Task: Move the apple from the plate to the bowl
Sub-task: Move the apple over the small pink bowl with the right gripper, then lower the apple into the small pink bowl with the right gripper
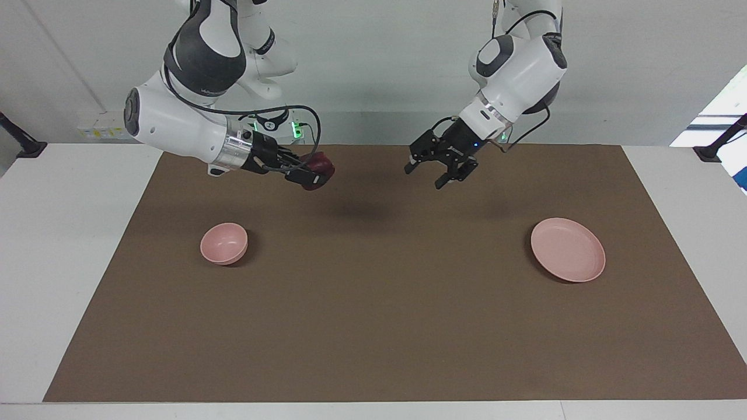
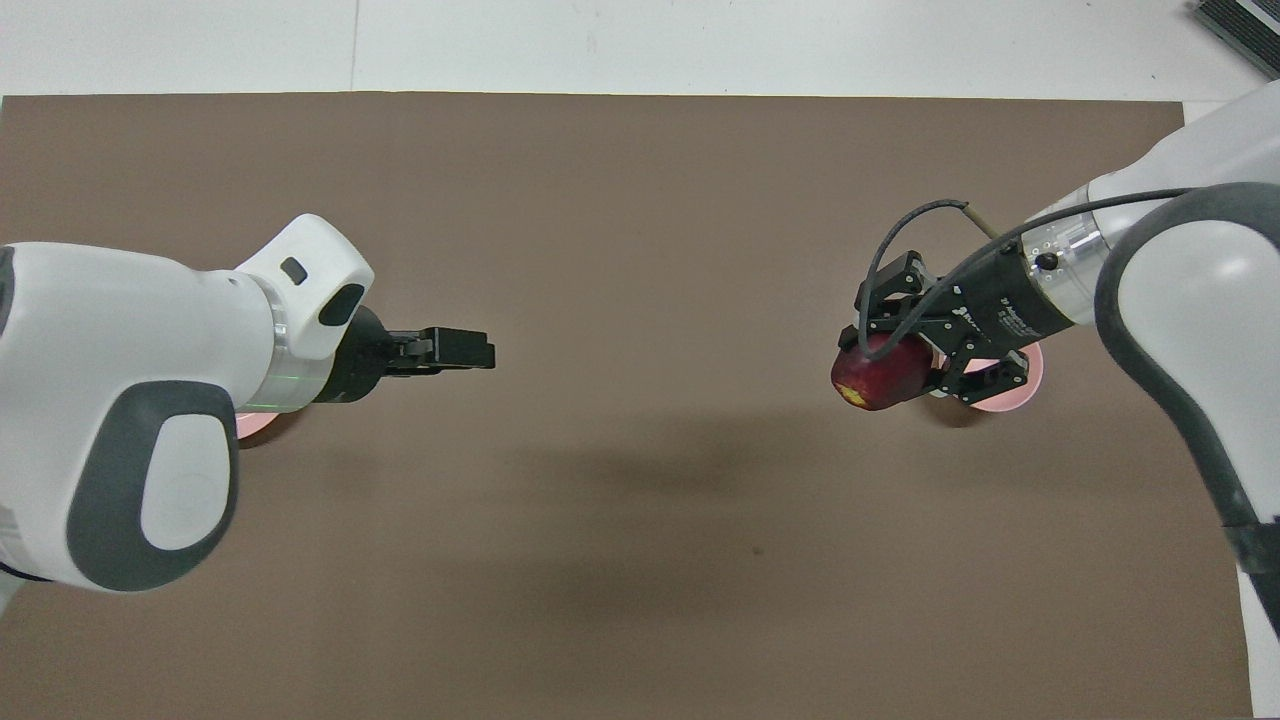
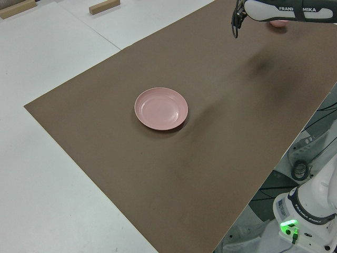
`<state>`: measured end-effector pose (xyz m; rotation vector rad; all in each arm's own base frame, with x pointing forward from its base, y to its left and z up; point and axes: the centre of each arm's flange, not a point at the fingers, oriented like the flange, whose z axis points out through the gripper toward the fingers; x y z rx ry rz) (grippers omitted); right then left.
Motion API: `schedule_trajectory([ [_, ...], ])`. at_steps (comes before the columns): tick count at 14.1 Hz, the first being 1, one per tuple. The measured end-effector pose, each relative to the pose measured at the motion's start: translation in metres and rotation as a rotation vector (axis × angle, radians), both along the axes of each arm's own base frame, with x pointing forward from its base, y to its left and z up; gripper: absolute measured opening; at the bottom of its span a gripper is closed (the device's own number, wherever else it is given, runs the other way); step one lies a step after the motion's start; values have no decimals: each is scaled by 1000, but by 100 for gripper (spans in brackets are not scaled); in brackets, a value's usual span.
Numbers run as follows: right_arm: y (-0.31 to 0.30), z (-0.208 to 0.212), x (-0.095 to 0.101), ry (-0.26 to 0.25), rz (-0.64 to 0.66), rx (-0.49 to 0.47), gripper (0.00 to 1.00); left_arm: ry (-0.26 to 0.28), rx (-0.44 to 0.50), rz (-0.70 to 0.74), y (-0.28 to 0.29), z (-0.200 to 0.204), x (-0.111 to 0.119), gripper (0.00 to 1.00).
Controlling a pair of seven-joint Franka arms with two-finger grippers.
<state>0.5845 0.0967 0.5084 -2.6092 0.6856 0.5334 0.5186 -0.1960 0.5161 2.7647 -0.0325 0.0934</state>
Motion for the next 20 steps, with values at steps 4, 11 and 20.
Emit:
schedule_trajectory([
  [4,-36,-20,3,-130,266,-95,78,-39,226,12,71,4,18,100],
  [11,-82,-64,20,-331,614,-285,78,-70,347,-78,153,96,28,100],
  [20,-115,-118,24,-349,696,-307,78,33,374,-119,154,169,19,100],
])
